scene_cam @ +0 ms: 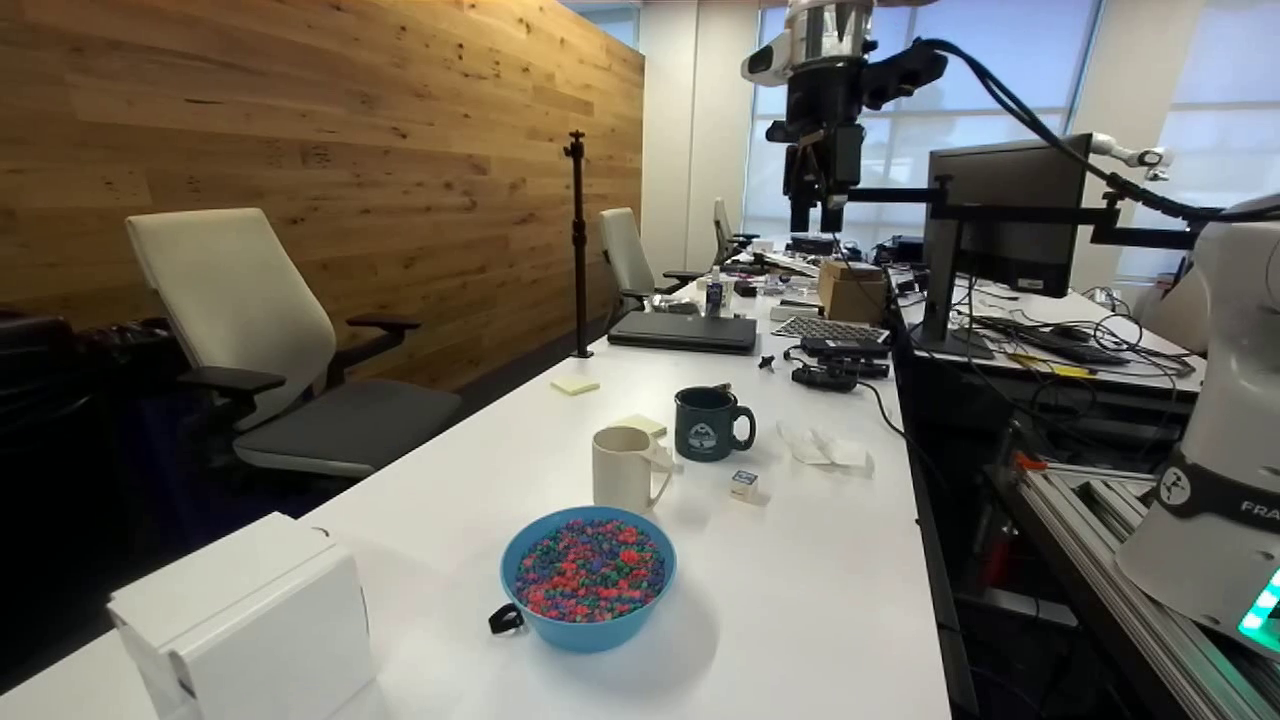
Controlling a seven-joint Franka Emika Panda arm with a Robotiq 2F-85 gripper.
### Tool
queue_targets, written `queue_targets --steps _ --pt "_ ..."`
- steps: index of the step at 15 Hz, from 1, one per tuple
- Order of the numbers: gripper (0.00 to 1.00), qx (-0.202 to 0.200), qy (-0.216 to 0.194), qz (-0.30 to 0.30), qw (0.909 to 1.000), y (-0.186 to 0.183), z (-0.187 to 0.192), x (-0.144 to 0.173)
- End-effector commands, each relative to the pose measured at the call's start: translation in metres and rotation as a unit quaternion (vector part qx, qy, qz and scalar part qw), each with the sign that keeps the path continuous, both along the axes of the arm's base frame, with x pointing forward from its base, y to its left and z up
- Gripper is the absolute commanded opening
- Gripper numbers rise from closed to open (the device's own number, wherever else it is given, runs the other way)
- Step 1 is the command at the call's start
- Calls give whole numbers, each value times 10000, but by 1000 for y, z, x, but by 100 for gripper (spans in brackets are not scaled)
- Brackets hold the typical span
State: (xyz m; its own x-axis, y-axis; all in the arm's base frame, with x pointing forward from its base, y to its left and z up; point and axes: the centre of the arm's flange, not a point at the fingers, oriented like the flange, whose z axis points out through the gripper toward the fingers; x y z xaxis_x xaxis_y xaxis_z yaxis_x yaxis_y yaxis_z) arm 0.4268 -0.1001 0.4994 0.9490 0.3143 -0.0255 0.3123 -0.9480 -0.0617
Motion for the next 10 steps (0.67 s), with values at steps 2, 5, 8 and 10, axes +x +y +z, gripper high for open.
queue_targets --steps 2,5,8,10 --pt "100 -168 -214 124 9996 5 -18 61" --pt "100 -86 -462 -87 9989 1 -29 95" --pt "100 418 72 -185 9989 -4 -36 113" --pt "100 212 -60 -153 9996 4 -46 95"
